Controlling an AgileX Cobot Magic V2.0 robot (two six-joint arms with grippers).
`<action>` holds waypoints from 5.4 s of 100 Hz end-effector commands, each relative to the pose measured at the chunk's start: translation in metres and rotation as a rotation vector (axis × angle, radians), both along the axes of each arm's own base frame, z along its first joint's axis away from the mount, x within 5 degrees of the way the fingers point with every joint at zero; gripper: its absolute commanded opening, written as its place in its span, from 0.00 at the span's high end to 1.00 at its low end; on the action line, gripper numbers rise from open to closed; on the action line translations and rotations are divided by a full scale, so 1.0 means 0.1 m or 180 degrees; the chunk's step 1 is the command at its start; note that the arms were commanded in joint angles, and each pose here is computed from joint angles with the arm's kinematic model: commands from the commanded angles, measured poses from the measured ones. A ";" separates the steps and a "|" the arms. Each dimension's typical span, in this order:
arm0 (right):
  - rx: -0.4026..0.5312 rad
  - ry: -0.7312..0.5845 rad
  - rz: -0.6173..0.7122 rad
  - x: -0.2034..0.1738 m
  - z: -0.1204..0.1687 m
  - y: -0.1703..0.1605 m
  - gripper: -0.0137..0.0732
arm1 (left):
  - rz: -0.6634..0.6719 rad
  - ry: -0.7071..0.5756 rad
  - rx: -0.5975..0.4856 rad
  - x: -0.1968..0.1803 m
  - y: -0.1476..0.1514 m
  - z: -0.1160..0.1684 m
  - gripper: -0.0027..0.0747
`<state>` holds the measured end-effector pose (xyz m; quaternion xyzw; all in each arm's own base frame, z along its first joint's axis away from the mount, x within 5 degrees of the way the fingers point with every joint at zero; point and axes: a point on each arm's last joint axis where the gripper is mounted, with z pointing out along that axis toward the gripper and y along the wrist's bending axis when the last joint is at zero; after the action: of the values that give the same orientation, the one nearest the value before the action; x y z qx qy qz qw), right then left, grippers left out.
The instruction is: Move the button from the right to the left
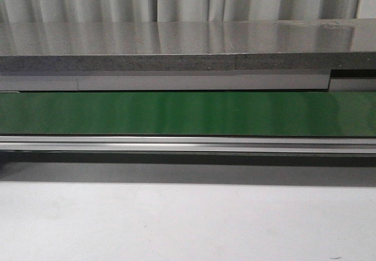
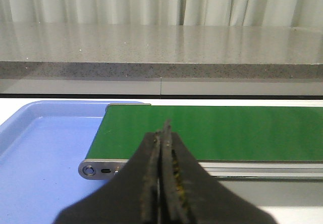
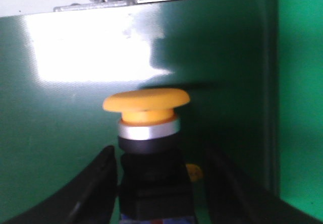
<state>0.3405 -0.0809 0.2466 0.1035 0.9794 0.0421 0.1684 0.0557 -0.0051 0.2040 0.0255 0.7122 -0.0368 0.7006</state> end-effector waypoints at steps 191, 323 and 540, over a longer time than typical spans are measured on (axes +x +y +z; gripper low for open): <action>-0.0563 -0.2107 0.0365 -1.69 0.59 0.67 0.92 | 0.0012 -0.0194 -0.0079 0.00 0.00 -0.07 0.99; -0.0892 -0.3386 0.0324 -2.60 0.25 0.77 0.92 | 0.0012 -0.0194 -0.0079 0.00 0.00 -0.07 0.99; -0.0892 -0.3386 0.0324 -2.60 0.25 0.77 0.92 | -0.0867 0.2638 0.0180 2.38 -1.14 1.18 0.17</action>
<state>0.0789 -0.0023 0.2574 -0.0010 0.7901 -0.0224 0.6125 0.2874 -0.1095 0.3009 0.1305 0.9330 -0.0967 0.3212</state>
